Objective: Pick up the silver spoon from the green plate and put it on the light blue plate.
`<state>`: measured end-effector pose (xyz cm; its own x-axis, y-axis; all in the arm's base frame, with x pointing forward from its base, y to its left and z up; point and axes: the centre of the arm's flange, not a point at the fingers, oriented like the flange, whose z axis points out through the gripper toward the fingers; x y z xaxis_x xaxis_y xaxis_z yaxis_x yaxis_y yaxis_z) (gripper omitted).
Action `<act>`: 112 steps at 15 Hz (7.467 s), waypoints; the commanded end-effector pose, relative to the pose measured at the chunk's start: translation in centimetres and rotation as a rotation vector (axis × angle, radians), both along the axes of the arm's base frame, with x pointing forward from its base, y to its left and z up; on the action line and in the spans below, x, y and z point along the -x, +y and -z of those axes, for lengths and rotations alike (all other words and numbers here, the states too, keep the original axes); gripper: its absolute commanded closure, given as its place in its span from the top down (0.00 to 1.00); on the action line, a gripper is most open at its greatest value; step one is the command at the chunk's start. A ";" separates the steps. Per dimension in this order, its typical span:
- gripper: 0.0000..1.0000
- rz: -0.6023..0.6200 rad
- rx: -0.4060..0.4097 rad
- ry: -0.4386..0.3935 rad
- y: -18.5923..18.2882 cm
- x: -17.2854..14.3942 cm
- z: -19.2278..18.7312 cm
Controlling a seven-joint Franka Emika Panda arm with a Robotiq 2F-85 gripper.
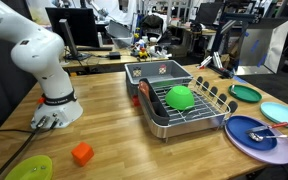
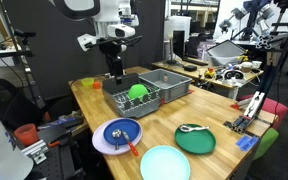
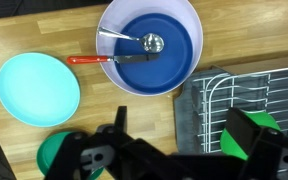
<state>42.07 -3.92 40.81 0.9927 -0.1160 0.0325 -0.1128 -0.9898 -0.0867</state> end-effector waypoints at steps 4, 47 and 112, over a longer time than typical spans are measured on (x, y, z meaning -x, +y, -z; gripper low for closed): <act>1.00 0.143 0.003 -0.053 -0.9 -3.6 0.7; 1.00 0.856 -0.164 0.074 -16.8 -24.5 18.9; 0.62 0.996 -0.083 0.137 -21.1 -27.7 30.2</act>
<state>69.28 -25.33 11.00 0.4407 -0.8909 -0.1102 -0.8970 -0.4325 -0.0914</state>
